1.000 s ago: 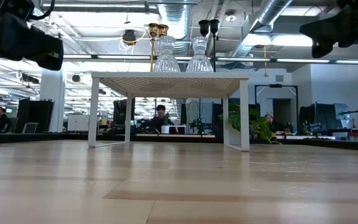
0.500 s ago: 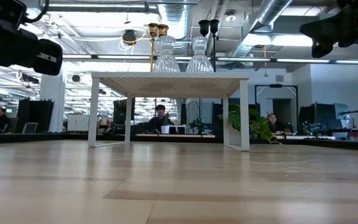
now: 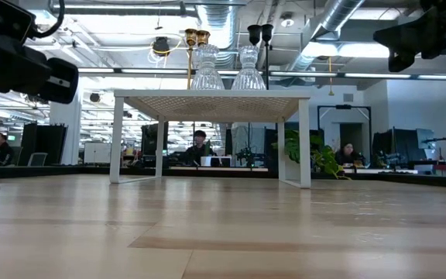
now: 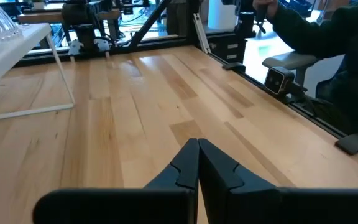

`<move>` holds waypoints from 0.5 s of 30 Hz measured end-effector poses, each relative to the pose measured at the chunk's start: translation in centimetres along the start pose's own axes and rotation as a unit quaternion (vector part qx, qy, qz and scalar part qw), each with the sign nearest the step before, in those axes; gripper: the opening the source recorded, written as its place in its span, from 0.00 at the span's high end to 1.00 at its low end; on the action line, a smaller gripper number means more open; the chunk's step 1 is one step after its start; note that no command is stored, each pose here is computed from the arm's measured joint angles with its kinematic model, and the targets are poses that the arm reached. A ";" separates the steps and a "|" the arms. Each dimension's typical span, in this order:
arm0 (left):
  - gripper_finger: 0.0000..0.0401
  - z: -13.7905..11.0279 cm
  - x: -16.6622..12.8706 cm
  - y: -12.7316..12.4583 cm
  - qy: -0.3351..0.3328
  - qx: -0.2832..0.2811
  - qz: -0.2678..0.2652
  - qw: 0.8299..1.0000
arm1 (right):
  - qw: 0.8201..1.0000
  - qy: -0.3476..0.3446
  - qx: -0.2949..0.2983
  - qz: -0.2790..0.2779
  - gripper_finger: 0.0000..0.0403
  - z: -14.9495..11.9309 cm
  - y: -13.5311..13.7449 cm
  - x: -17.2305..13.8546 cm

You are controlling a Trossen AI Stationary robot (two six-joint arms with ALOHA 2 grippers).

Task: Pick & Place candle stick holders
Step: Return to Home Position

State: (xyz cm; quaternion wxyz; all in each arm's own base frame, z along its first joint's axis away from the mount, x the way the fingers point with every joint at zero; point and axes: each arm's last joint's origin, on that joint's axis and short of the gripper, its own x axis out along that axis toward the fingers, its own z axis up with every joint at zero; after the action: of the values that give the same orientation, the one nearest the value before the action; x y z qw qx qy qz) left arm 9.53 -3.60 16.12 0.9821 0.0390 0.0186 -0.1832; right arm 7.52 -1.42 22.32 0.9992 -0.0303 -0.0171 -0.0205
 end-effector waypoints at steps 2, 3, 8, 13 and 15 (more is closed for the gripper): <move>0.99 0.1 0.0 0.0 -0.003 0.000 0.000 1.000 | 1.000 0.000 0.000 0.000 1.00 0.0 0.0 0.0; 0.99 0.1 0.0 0.0 -0.004 0.000 0.000 1.000 | 1.000 0.000 0.000 0.000 1.00 0.0 0.0 0.0; 0.99 0.1 0.0 0.1 -0.007 0.001 0.009 1.000 | 1.000 0.000 0.000 0.000 1.00 0.0 0.0 0.0; 0.99 0.2 0.0 0.1 -0.011 0.001 0.010 1.000 | 1.000 0.000 0.000 0.000 1.00 0.0 0.0 0.0; 0.99 0.3 0.0 0.1 -0.014 0.001 0.011 1.000 | 1.000 0.000 0.000 0.000 1.00 0.0 0.0 0.0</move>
State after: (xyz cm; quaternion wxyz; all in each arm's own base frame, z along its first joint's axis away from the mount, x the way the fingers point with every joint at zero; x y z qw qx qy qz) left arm 9.54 -3.53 16.40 0.9842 0.0375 0.0041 -0.1732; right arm 7.52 -1.43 22.31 0.9992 -0.0304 -0.0169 -0.0207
